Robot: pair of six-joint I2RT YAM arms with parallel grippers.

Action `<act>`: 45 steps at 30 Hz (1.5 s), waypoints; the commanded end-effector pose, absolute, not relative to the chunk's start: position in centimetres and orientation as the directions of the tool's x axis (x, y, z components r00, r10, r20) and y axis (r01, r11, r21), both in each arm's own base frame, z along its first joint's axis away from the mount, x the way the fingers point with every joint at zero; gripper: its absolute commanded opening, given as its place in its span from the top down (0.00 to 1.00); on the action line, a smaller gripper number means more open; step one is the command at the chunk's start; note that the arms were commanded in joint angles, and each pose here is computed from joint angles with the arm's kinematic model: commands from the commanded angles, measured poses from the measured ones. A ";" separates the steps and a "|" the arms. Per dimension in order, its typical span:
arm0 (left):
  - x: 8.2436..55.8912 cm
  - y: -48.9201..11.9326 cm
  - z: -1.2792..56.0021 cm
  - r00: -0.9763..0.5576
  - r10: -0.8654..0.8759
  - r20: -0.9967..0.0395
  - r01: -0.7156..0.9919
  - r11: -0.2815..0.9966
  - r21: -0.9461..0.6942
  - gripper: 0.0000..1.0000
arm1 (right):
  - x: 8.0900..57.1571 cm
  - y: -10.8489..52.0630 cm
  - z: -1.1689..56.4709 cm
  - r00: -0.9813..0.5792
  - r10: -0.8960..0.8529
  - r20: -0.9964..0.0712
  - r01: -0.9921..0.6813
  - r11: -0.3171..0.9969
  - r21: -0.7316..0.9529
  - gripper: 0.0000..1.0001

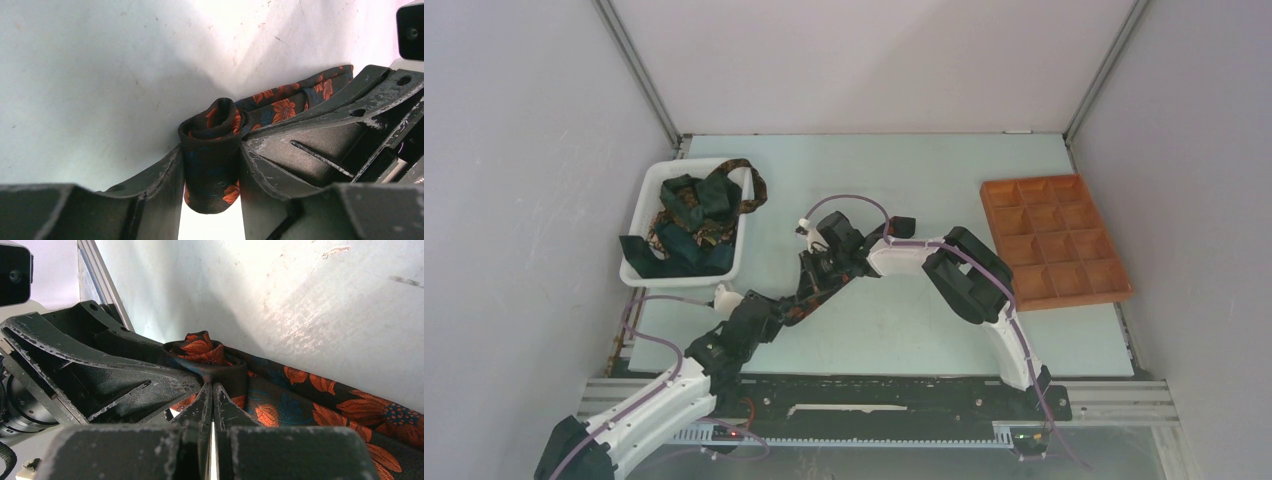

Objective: Roll the ties
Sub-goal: Roll the tie at the center of the board.

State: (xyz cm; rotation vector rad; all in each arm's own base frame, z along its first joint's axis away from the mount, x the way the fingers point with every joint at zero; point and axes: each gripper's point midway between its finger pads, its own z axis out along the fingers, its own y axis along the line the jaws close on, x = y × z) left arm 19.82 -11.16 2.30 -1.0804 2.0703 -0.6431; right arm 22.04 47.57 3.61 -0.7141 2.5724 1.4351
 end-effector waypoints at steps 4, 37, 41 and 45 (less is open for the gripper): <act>19.4 -11.1 1.4 -0.466 -0.785 -0.408 -0.460 0.609 -0.646 0.63 | 21.5 46.8 1.9 -0.891 -0.360 -0.277 -0.431 0.475 0.767 1.00; 17.4 -8.4 4.1 -0.696 -0.486 -0.529 -0.422 0.873 -0.247 0.78 | 24.6 43.6 7.6 -0.879 -0.266 -0.395 -0.476 0.512 0.715 0.77; 17.0 -7.3 4.4 -0.721 -0.448 -0.529 -0.443 0.885 -0.145 0.78 | 25.1 43.1 7.6 -0.884 -0.252 -0.393 -0.466 0.530 0.708 0.77; 17.1 -6.7 5.0 -0.745 -0.405 -0.530 -0.439 0.896 -0.067 0.78 | 25.7 42.5 7.5 -0.894 -0.222 -0.389 -0.444 0.552 0.705 0.77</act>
